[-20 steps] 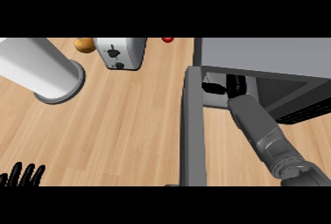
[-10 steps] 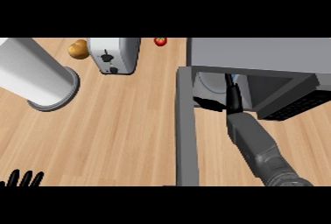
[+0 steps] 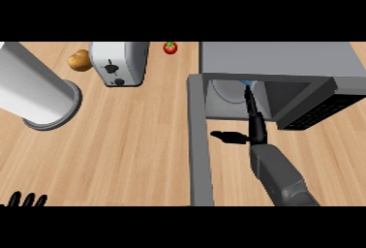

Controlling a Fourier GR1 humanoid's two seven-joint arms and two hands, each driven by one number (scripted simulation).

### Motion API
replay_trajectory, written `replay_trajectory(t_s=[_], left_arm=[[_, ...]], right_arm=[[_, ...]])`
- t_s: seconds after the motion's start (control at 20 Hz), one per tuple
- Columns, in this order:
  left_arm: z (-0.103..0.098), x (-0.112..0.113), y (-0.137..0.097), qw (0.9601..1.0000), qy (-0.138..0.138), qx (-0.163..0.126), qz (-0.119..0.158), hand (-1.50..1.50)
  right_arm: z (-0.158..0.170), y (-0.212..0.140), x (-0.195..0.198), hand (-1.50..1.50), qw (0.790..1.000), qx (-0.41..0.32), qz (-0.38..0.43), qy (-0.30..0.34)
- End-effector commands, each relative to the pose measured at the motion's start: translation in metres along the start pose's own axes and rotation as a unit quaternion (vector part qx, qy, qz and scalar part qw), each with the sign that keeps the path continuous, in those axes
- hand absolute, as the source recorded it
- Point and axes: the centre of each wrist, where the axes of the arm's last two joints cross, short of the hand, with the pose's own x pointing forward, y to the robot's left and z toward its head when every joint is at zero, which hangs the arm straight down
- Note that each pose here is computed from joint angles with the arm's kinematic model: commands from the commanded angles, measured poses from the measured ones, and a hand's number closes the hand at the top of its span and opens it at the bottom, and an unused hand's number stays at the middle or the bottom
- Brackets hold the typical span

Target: Pick up the milk, place it into the microwave and close the microwave

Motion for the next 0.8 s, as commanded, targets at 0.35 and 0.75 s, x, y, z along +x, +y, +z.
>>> replay_trajectory(t_s=[0.35,0.75], left_arm=[[-0.005,0.004,-0.019,0.9984,0.034,-0.041,-0.02,-1.5],[-0.022,-0.031,-0.019,0.9946,0.054,-0.087,0.017,-1.5]], right_arm=[[0.056,-0.031,-0.029,-1.5,0.997,0.057,-0.057,0.003],[0.076,-0.084,-0.029,-1.5,0.999,0.008,-0.053,-0.006]])
